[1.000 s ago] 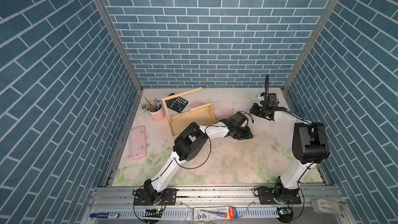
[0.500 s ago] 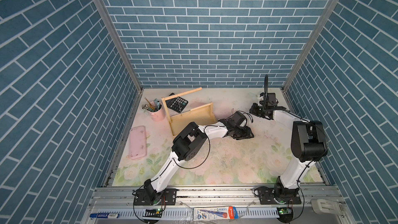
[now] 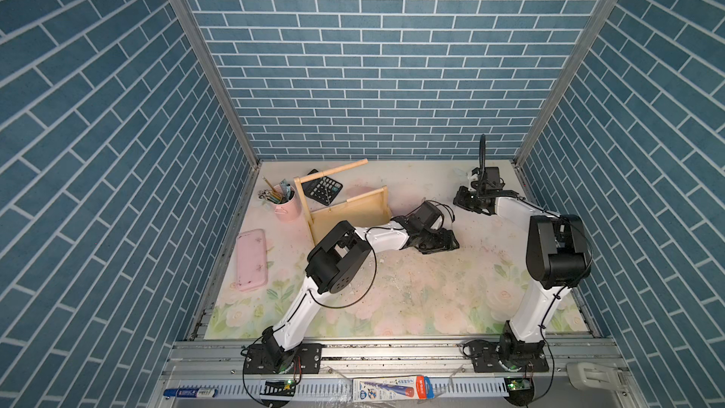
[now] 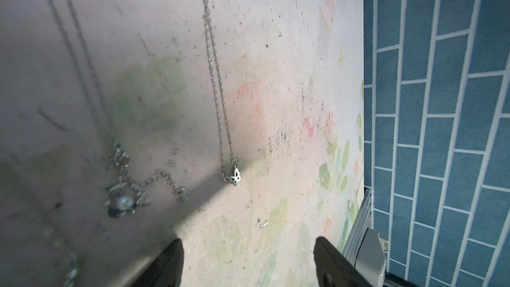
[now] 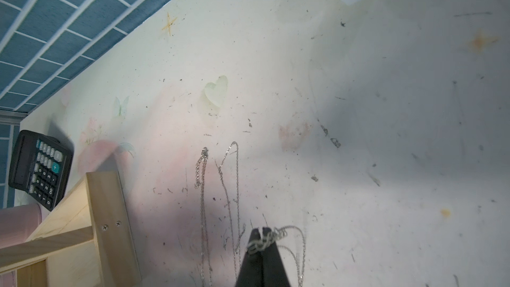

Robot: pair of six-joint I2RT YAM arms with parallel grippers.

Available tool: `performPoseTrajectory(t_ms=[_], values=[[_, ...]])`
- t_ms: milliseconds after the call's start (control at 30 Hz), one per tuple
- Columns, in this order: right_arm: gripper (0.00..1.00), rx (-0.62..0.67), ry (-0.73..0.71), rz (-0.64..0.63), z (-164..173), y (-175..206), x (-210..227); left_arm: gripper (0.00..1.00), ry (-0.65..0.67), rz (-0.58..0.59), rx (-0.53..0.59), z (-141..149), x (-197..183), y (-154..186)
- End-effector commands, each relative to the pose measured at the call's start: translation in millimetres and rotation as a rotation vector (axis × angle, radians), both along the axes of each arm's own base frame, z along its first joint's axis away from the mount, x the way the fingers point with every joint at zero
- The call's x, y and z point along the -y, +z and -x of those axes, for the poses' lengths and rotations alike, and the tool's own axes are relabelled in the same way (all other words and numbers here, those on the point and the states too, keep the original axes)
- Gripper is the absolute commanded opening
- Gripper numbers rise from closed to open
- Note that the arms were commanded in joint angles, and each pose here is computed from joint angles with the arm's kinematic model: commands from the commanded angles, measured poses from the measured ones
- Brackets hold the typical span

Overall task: Take the necklace off the jewelry display stand
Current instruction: Place the necklace at the center of the board.

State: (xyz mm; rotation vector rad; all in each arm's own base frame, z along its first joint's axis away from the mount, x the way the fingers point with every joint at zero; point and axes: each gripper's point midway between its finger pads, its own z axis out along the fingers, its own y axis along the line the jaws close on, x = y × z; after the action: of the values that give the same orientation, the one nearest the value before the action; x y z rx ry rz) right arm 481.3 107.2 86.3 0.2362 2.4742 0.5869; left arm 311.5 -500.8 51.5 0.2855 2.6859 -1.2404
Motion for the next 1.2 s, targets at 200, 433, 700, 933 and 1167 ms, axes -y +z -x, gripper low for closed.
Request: performPoseTrajectory(t_ms=[200, 433, 700, 933, 1167], values=[[0.0, -0.029, 0.013, 0.0, -9, -9, -2, 0.86, 0.028, 0.058, 0.058, -11, -12, 46], [0.0, -0.043, 0.016, -0.005, -14, -16, -4, 0.99, 0.029, 0.08, 0.091, -12, -16, 67], [0.0, -0.064, 0.019, -0.006, -21, -26, -5, 0.99, 0.041, 0.091, 0.108, -17, -24, 77], [0.0, -0.082, 0.02, -0.003, -26, -35, -6, 0.99, 0.042, 0.096, 0.109, -18, -27, 79], [0.0, -0.101, 0.021, -0.002, -30, -45, -6, 0.99, 0.044, 0.096, 0.106, -20, -28, 78]])
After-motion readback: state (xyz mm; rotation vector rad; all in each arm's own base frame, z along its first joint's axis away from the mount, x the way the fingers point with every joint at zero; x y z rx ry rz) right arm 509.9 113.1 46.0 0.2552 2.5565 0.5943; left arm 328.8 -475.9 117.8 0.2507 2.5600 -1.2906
